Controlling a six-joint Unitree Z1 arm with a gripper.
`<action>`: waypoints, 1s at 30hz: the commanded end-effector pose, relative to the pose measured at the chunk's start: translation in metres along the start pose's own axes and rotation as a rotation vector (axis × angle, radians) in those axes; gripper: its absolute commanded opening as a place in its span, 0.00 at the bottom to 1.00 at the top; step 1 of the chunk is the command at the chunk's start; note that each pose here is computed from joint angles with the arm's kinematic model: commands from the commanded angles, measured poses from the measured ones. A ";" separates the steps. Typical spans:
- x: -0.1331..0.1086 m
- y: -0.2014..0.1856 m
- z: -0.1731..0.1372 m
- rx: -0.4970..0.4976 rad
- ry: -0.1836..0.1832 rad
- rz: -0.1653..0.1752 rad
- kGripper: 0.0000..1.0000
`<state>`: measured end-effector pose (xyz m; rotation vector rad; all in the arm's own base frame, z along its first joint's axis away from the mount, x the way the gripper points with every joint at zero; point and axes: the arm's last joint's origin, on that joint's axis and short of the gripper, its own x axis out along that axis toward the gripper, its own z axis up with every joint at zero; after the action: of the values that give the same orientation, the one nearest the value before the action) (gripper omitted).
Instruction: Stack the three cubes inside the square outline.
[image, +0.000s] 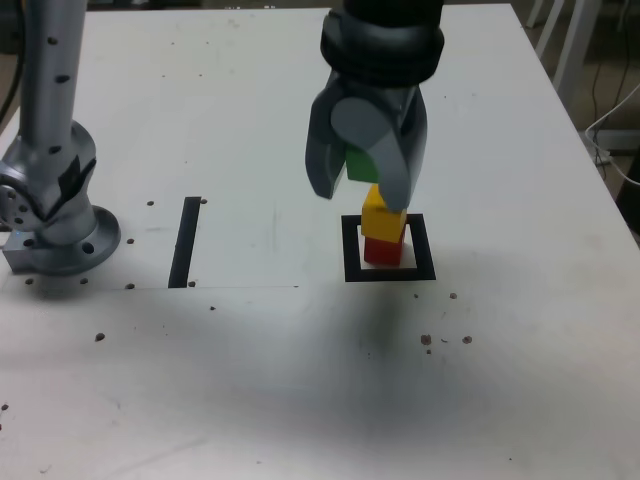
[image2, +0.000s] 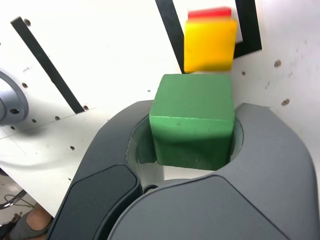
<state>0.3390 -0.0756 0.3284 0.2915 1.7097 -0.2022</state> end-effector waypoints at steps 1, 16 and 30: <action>0.000 0.007 -0.005 -0.005 0.016 -0.008 0.27; 0.019 0.029 0.014 0.021 0.044 -0.052 0.27; 0.033 0.032 0.030 0.028 0.056 -0.072 0.27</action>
<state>0.3707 -0.0519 0.2939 0.2609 1.7666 -0.2713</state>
